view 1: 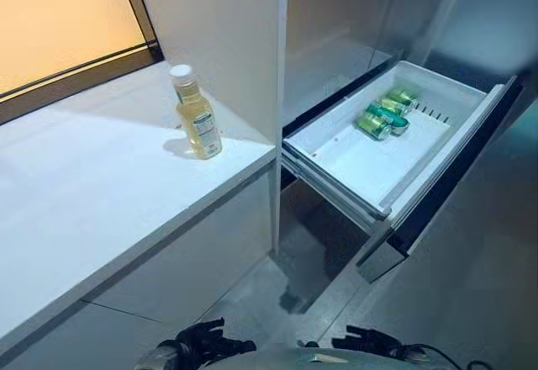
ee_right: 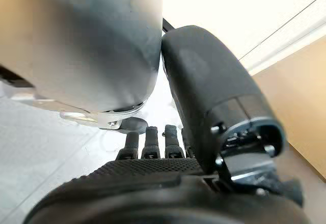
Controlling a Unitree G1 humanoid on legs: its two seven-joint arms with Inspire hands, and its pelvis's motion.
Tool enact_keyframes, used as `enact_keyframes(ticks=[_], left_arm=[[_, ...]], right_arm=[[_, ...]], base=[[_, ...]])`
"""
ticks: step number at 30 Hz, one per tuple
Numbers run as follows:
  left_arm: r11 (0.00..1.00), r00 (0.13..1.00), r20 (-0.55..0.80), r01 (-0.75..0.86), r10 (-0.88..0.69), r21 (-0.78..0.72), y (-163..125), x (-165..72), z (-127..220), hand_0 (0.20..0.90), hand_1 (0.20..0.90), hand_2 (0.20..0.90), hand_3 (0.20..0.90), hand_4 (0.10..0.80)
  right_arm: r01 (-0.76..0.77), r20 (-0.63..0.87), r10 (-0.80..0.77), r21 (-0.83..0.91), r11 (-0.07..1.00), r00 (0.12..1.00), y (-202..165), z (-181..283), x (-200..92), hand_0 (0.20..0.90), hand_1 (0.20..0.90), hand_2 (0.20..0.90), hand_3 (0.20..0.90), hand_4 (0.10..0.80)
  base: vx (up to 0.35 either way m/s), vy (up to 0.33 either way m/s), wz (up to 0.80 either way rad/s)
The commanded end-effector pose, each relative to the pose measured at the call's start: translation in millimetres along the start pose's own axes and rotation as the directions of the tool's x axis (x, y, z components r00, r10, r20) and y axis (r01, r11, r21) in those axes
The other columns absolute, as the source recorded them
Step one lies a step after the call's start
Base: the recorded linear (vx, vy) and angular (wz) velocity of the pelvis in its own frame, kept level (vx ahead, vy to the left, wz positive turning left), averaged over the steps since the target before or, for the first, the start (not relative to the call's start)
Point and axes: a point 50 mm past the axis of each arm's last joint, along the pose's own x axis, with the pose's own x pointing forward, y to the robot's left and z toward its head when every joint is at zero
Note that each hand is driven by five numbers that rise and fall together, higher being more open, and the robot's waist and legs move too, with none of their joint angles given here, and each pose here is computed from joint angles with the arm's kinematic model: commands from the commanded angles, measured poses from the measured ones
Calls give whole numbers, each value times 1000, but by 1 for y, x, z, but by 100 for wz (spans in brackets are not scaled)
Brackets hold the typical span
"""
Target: Put drinks into fridge and close the fridge
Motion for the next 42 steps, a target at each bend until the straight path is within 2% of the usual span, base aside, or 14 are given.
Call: enact_keyframes(ticks=[1,8,10,15,19,21,26,28,30,32,35,38,40,42], left_arm=[[1000,997,78,-4,5,-18,4,0,17,900,900,900,900,800],[1000,990,140,-20,21,-8,4,-1,24,900,900,900,900,800],[998,981,194,2,-14,65,2,-2,33,900,900,900,900,800],[946,936,221,221,-274,238,-10,-9,61,900,900,900,900,800],[842,838,194,441,-511,310,-17,-27,92,900,900,900,900,800],[751,734,206,568,-648,337,-19,-46,115,900,900,900,900,800],[483,349,344,725,-872,491,-42,-113,183,900,900,900,900,800],[345,69,433,721,-899,601,-61,-155,208,900,900,900,900,800],[311,-126,514,667,-849,677,-71,-186,223,900,900,900,900,800],[409,-209,619,588,-757,698,-66,-209,236,900,900,900,900,800],[636,-386,731,361,-563,682,-49,-251,254,900,900,900,900,800],[788,-562,717,173,-413,590,-36,-290,258,900,900,900,900,800],[888,-669,679,61,-302,456,-31,-313,256,900,900,900,900,800],[931,-720,653,24,-236,363,-31,-324,256,900,900,900,900,800]], right_arm=[[-34,1,34,-43,999,999,6,3,2,900,900,900,900,800],[-36,-2,36,-44,998,999,7,3,2,900,900,900,900,800],[-38,-1,38,-46,998,999,7,3,2,900,900,900,900,800],[-28,6,28,-67,997,1000,1,11,-1,900,900,900,900,800],[-12,13,13,-90,996,1000,-9,19,-5,900,900,900,900,800],[-3,16,4,-95,996,1000,-14,20,-8,900,900,900,900,800],[8,14,-7,-83,996,1000,-17,9,-8,900,900,900,900,800],[13,8,-13,-70,997,1000,-16,0,-7,900,900,900,900,800],[14,0,-14,-59,998,1000,-13,-6,-6,900,900,900,900,800],[14,-9,-14,-54,998,1000,-7,-12,-4,900,900,900,900,800],[12,-25,-13,-53,999,1000,2,-22,-2,900,900,900,900,800],[7,-35,-8,-48,999,999,9,-28,0,900,900,900,900,800],[0,-46,-3,-56,998,999,14,-32,1,900,900,900,900,800],[-3,-50,0,-59,998,999,17,-33,2,900,900,900,900,800]], base=[[0,0,0],[0,0,0],[0,0,0],[-21,13,0],[-35,46,-3],[-13,43,-2],[0,6,0],[17,-4,1],[45,-19,2],[50,-24,2],[51,-22,1],[51,-24,0],[53,-24,3],[41,-19,8]])
